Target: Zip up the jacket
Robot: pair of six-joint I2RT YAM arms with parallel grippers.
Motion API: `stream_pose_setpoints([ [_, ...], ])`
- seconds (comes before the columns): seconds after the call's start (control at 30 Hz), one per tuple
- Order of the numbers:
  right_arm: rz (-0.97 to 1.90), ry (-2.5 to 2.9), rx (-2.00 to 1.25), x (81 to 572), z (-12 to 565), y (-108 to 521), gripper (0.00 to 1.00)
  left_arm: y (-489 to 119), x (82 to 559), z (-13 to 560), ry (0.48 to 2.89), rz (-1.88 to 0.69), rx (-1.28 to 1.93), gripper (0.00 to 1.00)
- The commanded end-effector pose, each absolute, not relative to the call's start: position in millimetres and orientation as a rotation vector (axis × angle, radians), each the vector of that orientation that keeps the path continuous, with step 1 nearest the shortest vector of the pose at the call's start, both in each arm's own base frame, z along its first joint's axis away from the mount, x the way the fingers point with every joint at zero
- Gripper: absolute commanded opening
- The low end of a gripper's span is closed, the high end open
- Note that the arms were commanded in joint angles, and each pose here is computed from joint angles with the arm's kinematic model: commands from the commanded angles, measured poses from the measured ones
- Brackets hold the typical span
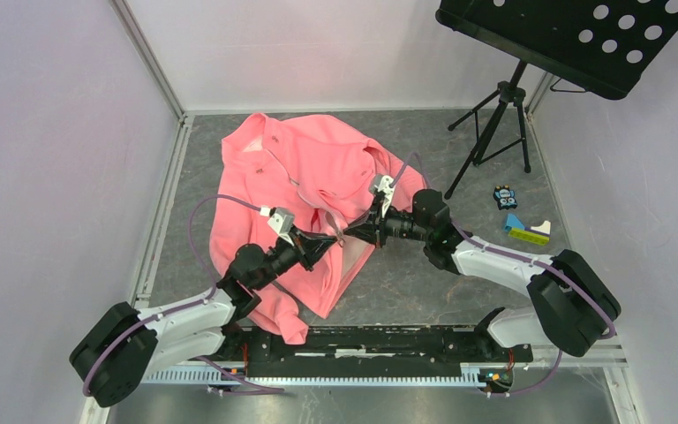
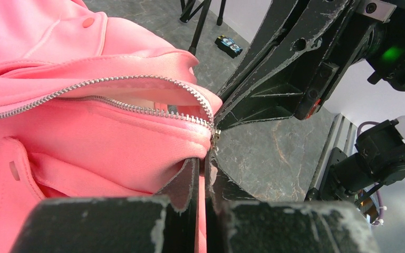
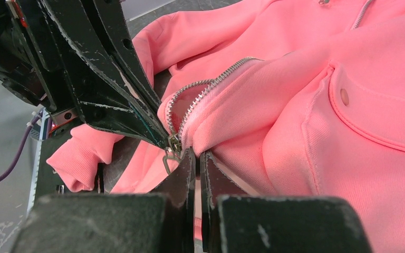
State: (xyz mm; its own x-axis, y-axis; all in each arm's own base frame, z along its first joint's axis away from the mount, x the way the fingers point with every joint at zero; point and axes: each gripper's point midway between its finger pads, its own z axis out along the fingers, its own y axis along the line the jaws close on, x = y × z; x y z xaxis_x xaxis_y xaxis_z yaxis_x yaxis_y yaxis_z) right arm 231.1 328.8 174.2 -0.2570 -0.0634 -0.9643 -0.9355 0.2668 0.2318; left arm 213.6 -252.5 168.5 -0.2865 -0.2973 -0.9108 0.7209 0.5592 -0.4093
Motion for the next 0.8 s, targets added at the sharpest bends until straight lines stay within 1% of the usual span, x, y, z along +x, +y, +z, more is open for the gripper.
stream_pose_setpoints([
  [0.0, 1.188, 1.478, -0.974, 222.1, 192.2, 337.8, 0.00, -256.3, 214.9, 191.9, 1.491, -1.098, 0.324, 0.02],
  [0.5, 1.243, 1.457, -0.871, 219.1, 210.7, 338.7, 0.00, -255.5, 216.4, 175.4, 1.571, -1.110, 0.267, 0.02],
  [0.77, 1.165, 1.511, -0.819, 233.7, 203.6, 339.3, 0.00, -262.9, 210.3, 169.7, 1.605, -1.172, 0.274, 0.02],
])
